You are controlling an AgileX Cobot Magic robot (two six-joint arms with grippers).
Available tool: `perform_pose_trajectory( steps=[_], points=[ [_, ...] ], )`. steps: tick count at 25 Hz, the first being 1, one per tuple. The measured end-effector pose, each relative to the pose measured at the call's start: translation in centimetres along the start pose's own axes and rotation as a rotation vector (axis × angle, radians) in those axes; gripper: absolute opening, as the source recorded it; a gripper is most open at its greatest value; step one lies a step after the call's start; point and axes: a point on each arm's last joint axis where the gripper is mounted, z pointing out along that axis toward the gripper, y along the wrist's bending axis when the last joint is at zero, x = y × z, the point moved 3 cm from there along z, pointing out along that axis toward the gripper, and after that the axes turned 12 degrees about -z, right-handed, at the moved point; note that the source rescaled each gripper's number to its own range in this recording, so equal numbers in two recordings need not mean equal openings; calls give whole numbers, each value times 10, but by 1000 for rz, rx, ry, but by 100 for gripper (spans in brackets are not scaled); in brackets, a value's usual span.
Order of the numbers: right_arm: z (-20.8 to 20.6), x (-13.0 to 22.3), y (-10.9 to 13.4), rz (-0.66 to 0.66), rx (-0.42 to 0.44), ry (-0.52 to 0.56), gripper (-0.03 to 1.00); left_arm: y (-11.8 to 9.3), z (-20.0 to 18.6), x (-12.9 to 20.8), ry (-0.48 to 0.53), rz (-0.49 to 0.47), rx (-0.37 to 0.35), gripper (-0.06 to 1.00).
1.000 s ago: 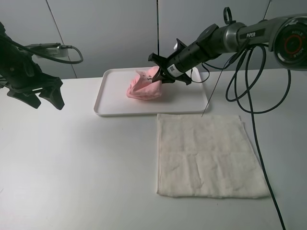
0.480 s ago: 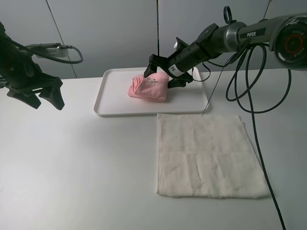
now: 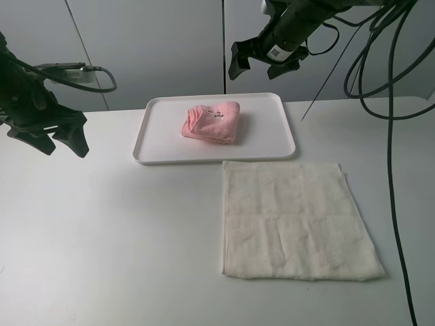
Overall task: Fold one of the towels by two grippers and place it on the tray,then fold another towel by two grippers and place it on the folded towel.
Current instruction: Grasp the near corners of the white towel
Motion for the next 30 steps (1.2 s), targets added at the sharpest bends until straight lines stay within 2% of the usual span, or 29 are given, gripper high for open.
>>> perform_pose_trajectory(
  steps=[4, 10, 17, 21, 24, 27, 30],
  points=[
    [-17, 5, -4, -58, 65, 56, 100, -3, 0, 0, 0, 21, 27, 87],
    [-7, 52, -2, -28, 67, 193, 100, -8, 0, 0, -1, 27, 69, 87],
    [-54, 103, 15, -9, 115, 136, 100, -14, 0, 1, 3, 51, 89, 87],
    [-90, 142, 30, -2, 119, 140, 100, -41, 2, 6, 9, 140, 110, 87],
    [-119, 168, 42, -7, 124, 123, 100, -72, 4, 11, -4, 224, 125, 87],
    [-145, 191, 52, -26, 135, 97, 100, -105, 6, 21, -9, 330, 140, 87],
    [-161, 216, 60, -58, 128, 118, 100, -133, 8, 34, -10, 451, 147, 87]
  ],
)
